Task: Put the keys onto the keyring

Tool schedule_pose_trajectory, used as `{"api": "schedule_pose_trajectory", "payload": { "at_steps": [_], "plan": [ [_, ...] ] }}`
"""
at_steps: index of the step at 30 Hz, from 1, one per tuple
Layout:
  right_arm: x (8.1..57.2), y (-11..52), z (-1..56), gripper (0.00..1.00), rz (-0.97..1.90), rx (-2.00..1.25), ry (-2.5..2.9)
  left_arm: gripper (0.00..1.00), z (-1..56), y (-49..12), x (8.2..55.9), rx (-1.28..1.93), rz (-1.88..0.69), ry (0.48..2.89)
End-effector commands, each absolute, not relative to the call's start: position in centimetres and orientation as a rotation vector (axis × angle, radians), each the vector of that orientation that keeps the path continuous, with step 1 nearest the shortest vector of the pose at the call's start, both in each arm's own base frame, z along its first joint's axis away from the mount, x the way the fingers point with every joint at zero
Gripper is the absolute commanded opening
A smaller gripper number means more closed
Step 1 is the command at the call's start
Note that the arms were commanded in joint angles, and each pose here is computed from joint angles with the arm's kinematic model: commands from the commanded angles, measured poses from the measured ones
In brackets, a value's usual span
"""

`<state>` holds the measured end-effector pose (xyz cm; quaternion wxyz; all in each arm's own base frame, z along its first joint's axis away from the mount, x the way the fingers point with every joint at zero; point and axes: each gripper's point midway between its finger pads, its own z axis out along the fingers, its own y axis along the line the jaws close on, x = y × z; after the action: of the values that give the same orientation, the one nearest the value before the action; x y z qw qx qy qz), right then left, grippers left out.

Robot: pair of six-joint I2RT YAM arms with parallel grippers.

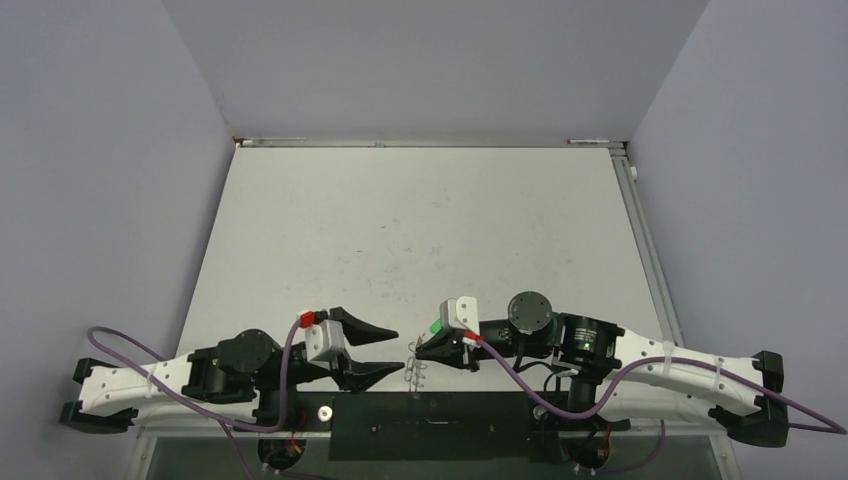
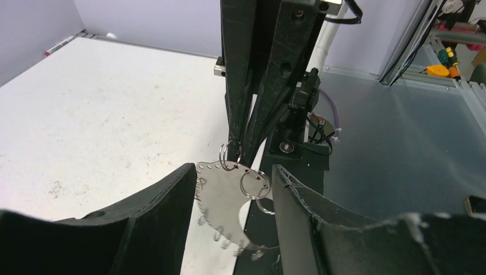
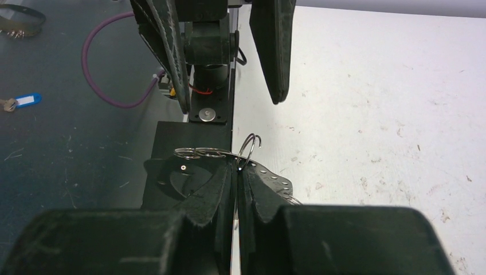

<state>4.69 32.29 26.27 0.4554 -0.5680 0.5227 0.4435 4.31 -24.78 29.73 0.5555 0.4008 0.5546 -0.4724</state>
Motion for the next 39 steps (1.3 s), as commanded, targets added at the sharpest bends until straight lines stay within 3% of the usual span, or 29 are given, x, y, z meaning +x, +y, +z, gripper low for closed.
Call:
{"api": "schedule_pose_trajectory", "payload": {
  "at_steps": [1, 24, 31, 37, 39],
  "plan": [
    [3.9, 32.2, 30.1, 0.05, 1.148, -1.374, 1.164, 0.48, 30.2, -25.6, 4.5, 0.935, -1.107, 1.289],
    [3.1, 32.8, 30.3, 0.05, 1.175, -1.444, 1.125, 0.33, 29.7, -27.0, 5.1, 0.935, -1.113, 1.316],
    [3.1, 32.9, 30.3, 0.05, 1.174, -1.446, 1.122, 0.16, 29.7, -27.4, 5.1, 0.952, -1.152, 1.313],
    [3.1, 32.8, 30.4, 0.05, 1.166, -1.451, 1.118, 0.07, 29.4, -27.8, 4.7, 0.979, -1.177, 1.311],
    [3.2, 32.8, 30.4, 0.05, 1.16, -1.452, 1.12, 0.09, 29.4, -27.8, 4.7, 0.978, -1.178, 1.315]
  ]
}}
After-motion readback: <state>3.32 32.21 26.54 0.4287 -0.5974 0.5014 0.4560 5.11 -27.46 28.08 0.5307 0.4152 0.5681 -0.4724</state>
